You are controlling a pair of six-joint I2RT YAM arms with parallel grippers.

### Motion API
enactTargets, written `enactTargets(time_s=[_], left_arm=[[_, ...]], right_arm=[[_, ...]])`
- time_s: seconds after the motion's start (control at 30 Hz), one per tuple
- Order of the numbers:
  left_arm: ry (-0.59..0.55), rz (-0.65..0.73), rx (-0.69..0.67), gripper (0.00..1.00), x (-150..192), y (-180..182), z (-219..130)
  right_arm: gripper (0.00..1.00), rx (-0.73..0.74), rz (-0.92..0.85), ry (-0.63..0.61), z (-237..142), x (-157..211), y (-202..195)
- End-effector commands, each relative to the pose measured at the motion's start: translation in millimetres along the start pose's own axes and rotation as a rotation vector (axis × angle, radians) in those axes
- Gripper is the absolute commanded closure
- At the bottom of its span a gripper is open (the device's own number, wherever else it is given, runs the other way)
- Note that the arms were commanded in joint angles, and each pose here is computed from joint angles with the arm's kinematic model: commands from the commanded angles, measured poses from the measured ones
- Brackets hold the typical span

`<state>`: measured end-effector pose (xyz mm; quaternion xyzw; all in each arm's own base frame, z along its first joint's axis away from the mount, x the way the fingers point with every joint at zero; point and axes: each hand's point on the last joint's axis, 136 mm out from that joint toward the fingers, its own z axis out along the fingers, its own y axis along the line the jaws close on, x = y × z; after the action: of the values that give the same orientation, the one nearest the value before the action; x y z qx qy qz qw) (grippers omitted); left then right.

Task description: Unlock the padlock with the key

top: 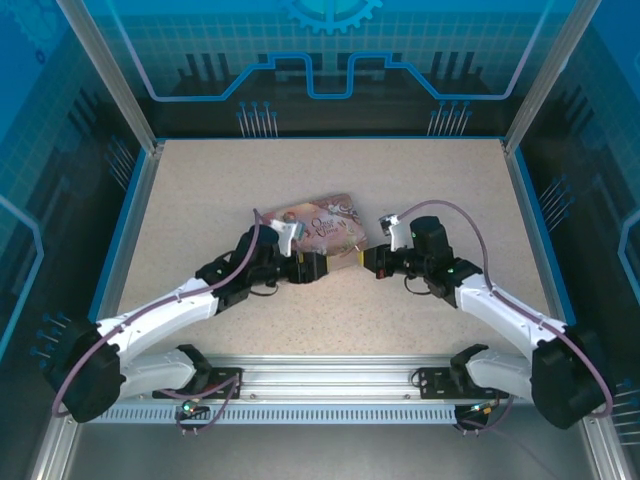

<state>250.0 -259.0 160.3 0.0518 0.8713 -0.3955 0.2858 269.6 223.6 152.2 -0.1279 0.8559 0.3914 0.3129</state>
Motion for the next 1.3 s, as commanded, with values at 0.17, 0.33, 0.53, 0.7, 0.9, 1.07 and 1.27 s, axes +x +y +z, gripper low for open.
enactTargets(time_s=[0.17, 0.33, 0.53, 0.7, 0.9, 1.07, 1.27], left_arm=[[0.007, -0.075, -0.037, 0.30, 19.9, 19.8, 11.6], [-0.021, -0.076, -0.060, 0.25, 24.3, 34.0, 25.5], [-0.069, -0.085, -0.139, 0.19, 19.8, 55.9, 32.8], [-0.115, -0.114, -0.174, 0.17, 8.6, 75.5, 30.2], [-0.133, -0.069, -0.168, 0.17, -3.5, 81.8, 31.4], [-0.177, 0.069, -0.131, 0.17, -6.8, 81.1, 36.9], [-0.241, 0.244, -0.212, 0.17, -7.4, 96.7, 32.0]], right_arm=[[1.00, -0.010, 0.034, -0.020, 24.1, -35.6, 5.2], [1.00, -0.036, 0.065, 0.013, 45.0, -50.3, 6.3], [1.00, -0.077, 0.103, 0.049, 70.7, -61.8, 6.0], [1.00, -0.002, 0.127, 0.070, 83.6, -60.0, -13.8], [1.00, 0.033, 0.135, 0.098, 95.4, -53.5, -29.2], [1.00, 0.055, 0.130, 0.095, 100.2, -51.8, -36.8], [1.00, 0.061, 0.125, 0.083, 104.3, -53.6, -39.2]])
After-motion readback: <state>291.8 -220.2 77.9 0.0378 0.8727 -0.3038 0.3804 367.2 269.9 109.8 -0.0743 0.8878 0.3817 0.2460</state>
